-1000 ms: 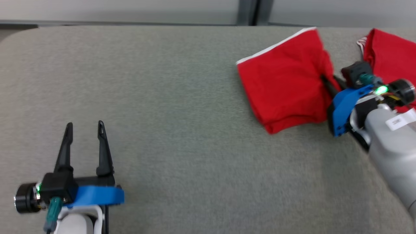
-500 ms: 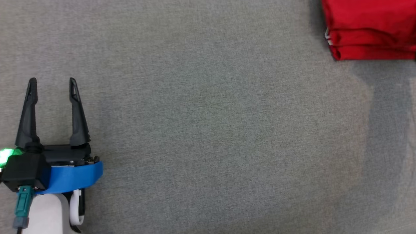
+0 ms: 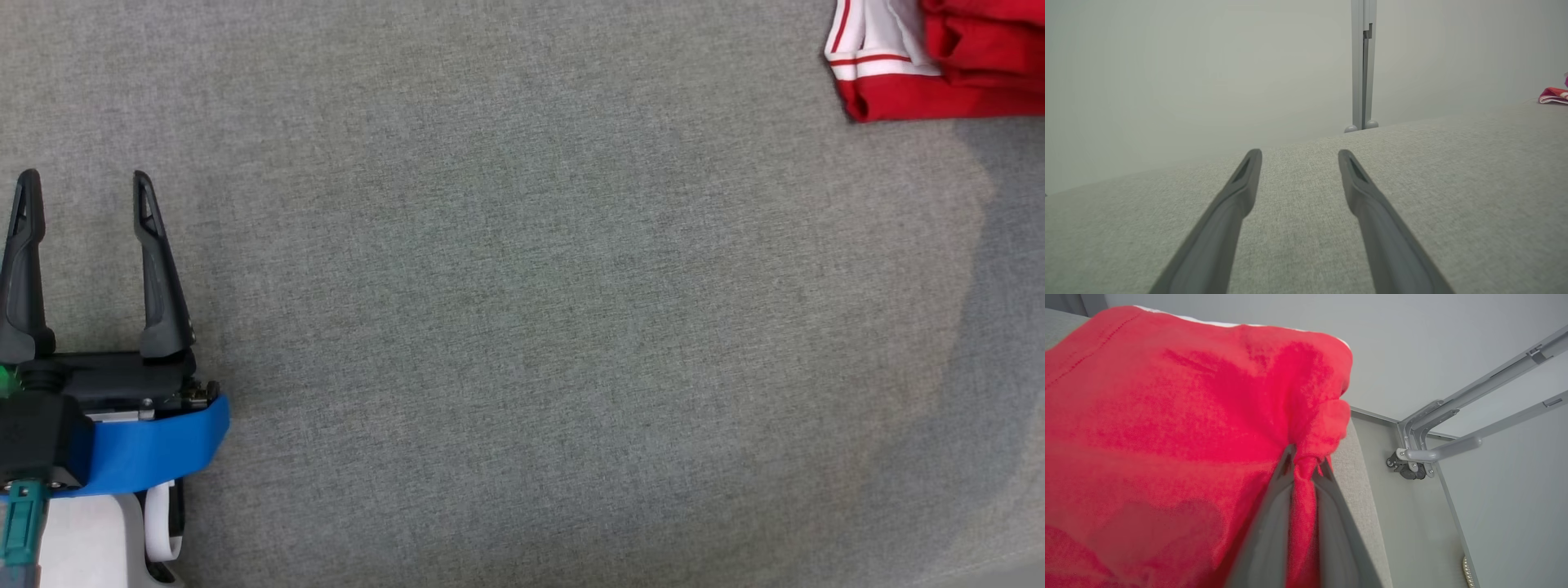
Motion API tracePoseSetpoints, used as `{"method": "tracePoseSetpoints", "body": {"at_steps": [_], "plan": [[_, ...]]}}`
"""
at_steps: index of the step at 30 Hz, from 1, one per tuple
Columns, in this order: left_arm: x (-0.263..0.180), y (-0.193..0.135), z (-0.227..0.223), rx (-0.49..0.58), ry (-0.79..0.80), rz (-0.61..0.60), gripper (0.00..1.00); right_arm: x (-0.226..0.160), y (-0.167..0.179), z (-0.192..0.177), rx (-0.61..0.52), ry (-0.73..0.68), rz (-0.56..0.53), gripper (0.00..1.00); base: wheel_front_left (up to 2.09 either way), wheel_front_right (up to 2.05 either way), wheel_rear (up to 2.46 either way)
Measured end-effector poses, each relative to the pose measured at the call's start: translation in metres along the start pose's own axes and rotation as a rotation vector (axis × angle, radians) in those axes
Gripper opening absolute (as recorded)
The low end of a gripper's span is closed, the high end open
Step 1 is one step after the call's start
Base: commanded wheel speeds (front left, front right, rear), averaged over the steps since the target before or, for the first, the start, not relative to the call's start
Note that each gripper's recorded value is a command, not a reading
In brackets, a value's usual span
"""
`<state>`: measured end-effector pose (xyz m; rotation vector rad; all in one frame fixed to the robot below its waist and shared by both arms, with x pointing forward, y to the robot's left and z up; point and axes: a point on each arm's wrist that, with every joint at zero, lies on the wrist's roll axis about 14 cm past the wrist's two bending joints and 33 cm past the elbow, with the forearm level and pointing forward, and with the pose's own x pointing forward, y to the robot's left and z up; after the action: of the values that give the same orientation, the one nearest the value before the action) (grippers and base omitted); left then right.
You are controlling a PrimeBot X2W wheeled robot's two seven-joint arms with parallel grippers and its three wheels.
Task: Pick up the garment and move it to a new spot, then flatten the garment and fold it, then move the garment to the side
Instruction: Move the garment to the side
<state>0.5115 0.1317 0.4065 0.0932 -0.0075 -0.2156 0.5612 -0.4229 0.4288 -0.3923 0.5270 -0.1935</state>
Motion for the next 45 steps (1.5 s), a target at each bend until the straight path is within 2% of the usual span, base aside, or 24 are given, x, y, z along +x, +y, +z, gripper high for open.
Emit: {"method": "tracePoseSetpoints", "body": {"at_steps": [2, 3, 4, 5, 13, 20, 23, 29, 34, 45], "plan": [[0.000, 0.001, -0.001, 0.001, 0.001, 0.006, 1.00, 0.003, 0.000, -0.002, -0.004, 0.013, -0.005, 0.00, 0.00, 0.00, 0.00], [0.000, 0.002, -0.001, 0.003, 0.001, 0.008, 1.00, 0.004, 0.001, -0.005, -0.006, 0.020, -0.005, 0.33, 0.00, 0.00, 0.00], [0.001, 0.003, -0.001, 0.004, -0.001, 0.009, 1.00, 0.005, 0.002, -0.005, -0.008, 0.014, -0.007, 0.97, 0.00, 0.00, 0.00], [0.001, 0.003, 0.001, 0.004, -0.005, 0.012, 1.00, 0.006, 0.002, -0.002, -0.007, 0.005, -0.011, 1.00, 0.00, 0.00, 0.00], [-0.012, 0.016, 0.029, 0.001, -0.036, 0.063, 1.00, -0.005, 0.011, 0.048, 0.020, -0.171, 0.005, 1.00, 0.00, 0.00, 0.00], [-0.047, 0.031, 0.053, -0.003, -0.036, 0.136, 1.00, -0.039, 0.059, 0.115, 0.108, -0.391, 0.133, 1.00, 0.00, 0.00, 0.00], [-0.063, 0.037, 0.061, -0.008, -0.036, 0.162, 1.00, -0.061, 0.092, 0.126, 0.147, -0.460, 0.212, 1.00, 0.00, 0.00, 0.00], [-0.097, 0.043, 0.073, -0.024, -0.031, 0.203, 1.00, -0.109, 0.141, 0.122, 0.231, -0.529, 0.320, 1.00, 0.00, 0.00, 0.00], [-0.122, 0.046, 0.071, -0.039, -0.007, 0.228, 1.00, -0.143, 0.178, 0.097, 0.315, -0.521, 0.381, 1.00, 0.00, 0.00, 0.00], [-0.177, 0.052, 0.059, -0.067, 0.050, 0.286, 1.00, -0.210, 0.204, 0.026, 0.447, -0.451, 0.377, 1.00, 0.00, 0.00, 0.00]]}}
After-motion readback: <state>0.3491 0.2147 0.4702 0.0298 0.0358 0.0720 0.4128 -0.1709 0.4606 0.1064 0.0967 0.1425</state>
